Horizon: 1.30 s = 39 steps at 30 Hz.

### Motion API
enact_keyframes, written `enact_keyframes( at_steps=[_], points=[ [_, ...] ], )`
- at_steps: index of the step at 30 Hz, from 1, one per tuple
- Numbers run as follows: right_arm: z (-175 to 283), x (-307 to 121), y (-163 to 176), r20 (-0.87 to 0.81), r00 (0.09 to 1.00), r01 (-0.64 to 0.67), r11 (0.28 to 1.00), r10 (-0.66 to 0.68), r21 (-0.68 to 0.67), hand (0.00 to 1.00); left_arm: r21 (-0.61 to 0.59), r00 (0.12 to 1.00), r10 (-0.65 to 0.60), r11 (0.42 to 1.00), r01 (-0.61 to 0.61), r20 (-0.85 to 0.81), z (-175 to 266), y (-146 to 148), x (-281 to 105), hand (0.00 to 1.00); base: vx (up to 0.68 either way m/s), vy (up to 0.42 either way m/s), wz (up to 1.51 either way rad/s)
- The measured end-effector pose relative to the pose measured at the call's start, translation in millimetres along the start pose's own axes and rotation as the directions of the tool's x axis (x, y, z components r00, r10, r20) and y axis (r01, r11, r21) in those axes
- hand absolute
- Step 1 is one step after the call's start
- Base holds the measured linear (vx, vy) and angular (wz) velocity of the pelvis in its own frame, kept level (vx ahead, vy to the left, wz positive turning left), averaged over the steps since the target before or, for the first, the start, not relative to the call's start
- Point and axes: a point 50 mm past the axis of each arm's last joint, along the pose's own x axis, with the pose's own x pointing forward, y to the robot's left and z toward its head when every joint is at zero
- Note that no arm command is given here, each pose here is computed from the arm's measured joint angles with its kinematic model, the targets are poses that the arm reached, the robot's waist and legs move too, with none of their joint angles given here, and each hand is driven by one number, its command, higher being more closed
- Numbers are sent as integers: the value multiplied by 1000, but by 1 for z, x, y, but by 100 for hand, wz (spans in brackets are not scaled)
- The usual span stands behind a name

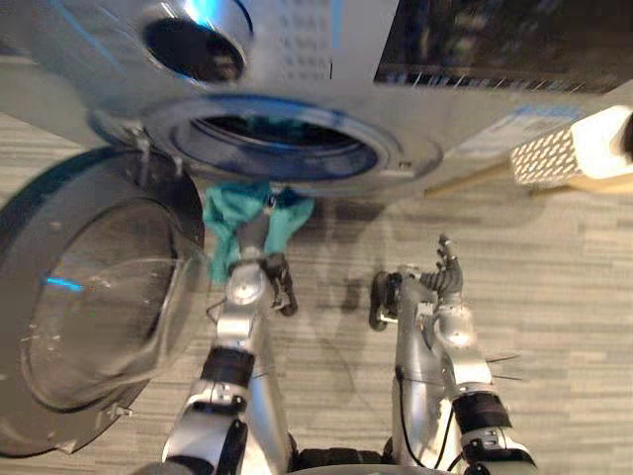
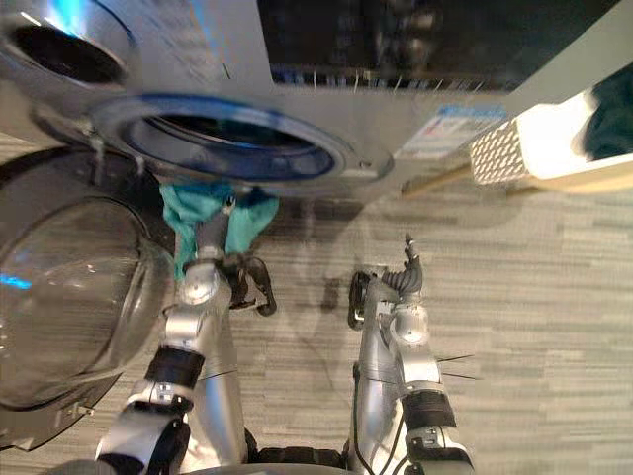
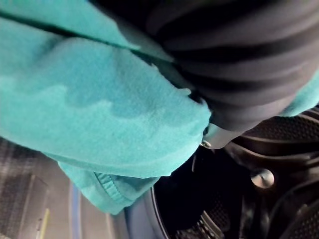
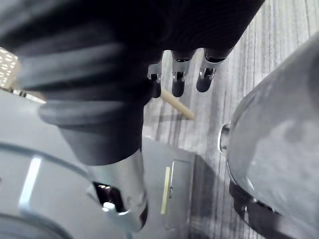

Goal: Pick up the laundry basket with both hands and put the clothes into the washing machine.

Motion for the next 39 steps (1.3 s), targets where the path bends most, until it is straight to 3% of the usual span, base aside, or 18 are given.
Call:
enact_keyframes(
  at_steps=[6,13,16,20,21,26,29,30,31,34,36,39],
  points=[
    [29,-1,-3,149,989,3,999,-9,41,0,92,924,22,994,-62,382,123,0,51,100,-27,-7,0],
    [43,-5,-7,227,973,6,996,-27,91,0,50,670,40,992,-114,741,269,-34,49,100,20,7,-3],
    [48,-6,-6,248,969,-12,995,-13,98,0,58,604,6,995,-87,797,296,-48,41,100,61,13,-17],
    [50,-7,-5,268,964,-22,995,-6,102,0,96,615,-6,989,-113,788,294,-50,47,100,46,3,-1],
    [50,-7,-6,268,963,-22,995,-6,102,0,104,635,1,986,-128,773,289,-48,52,0,57,-8,4],
    [54,-13,-9,298,954,-18,994,-16,109,0,264,718,-46,944,-196,695,263,-44,74,0,37,-7,1],
    [55,-13,-10,303,953,-18,994,-16,110,0,469,775,-148,858,-208,614,241,-50,85,0,38,-4,4],
    [55,-13,-10,303,953,-20,994,-14,108,0,571,796,-198,793,-213,572,231,-53,88,0,35,-6,6],
    [55,-13,-10,304,953,-27,994,-6,105,0,683,806,-253,691,-236,535,223,-55,90,0,36,-7,6],
    [55,-13,-11,305,952,-35,995,3,97,0,822,822,-331,507,-260,464,210,-59,92,0,36,-9,11],
    [54,-12,-12,309,951,-51,995,23,83,0,855,828,-349,447,-265,439,204,-58,93,0,33,-18,7],
    [54,-11,-13,310,949,-76,995,52,66,0,869,839,-353,427,-250,415,197,-55,92,0,27,-21,7]
  ],
)
